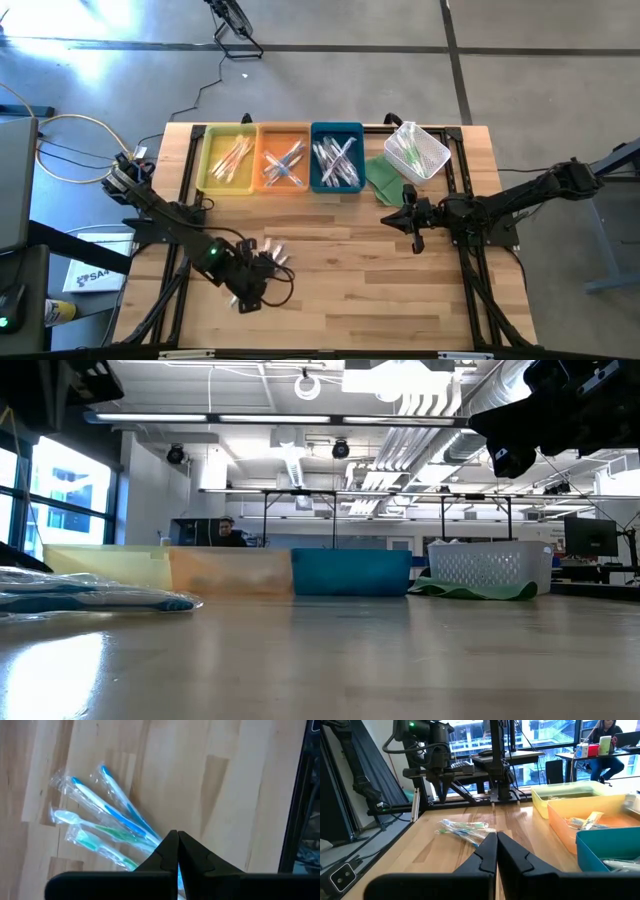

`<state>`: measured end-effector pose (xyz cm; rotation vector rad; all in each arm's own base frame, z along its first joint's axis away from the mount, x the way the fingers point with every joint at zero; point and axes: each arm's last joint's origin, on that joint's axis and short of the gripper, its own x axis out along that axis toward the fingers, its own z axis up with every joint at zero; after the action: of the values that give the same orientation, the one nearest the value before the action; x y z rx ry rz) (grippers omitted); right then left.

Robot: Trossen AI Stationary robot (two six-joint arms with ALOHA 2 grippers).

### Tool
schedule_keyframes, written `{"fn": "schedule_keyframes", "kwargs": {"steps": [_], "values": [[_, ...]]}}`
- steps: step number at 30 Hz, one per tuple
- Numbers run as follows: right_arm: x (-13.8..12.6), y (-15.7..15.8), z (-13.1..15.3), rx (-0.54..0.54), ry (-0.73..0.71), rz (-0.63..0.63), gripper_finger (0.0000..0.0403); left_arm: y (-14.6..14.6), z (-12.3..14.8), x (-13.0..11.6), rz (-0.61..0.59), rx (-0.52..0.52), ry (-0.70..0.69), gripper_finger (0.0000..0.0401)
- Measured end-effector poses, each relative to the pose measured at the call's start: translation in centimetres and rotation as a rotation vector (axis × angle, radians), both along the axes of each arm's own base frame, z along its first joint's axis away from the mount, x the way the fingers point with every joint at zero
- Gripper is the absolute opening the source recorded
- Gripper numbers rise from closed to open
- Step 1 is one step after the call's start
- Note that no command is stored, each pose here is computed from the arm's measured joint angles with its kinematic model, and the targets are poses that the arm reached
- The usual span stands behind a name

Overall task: Pick & Place Toothbrushes
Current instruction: Put the blue toothbrush into the orange bin

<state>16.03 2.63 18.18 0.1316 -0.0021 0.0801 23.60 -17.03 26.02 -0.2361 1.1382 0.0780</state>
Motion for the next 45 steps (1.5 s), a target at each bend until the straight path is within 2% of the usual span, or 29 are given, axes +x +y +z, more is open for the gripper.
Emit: {"fn": "schedule_keyframes", "kwargs": {"steps": [8,13,17,22,26,31,38,45], "values": [[0.0,0.0,0.0,0.004,0.0,0.0,0.0003,0.1,0.0,0.1,0.016,-0.006,-0.007,0.0001],[0.0,0.0,0.0,0.004,0.0,0.0,0.0003,0.2,-0.1,0.0,0.144,-0.051,0.019,0.0012],[0.0,0.0,0.0,0.004,0.0,0.0,0.0003,0.1,-0.5,-0.1,0.183,-0.076,0.063,0.0055],[0.0,0.0,0.0,0.004,0.0,0.0,0.0003,-0.2,-1.1,0.2,0.172,-0.083,0.099,0.0124],[0.0,0.0,0.0,0.004,0.0,0.0,0.0002,-0.4,-1.6,0.4,0.174,-0.077,0.112,0.0154],[0.0,0.0,-0.1,0.002,0.008,0.0,0.0002,-0.7,-2.9,0.8,0.198,-0.066,0.166,0.0162],[0.0,0.0,-0.1,0.003,0.006,0.0,0.0002,-0.6,-4.2,0.3,0.271,-0.036,0.32,0.0162],[0.0,0.0,0.0,0.006,0.005,0.0,0.0002,-0.5,-4.5,1.0,0.24,-0.044,0.3,0.0162]]}}
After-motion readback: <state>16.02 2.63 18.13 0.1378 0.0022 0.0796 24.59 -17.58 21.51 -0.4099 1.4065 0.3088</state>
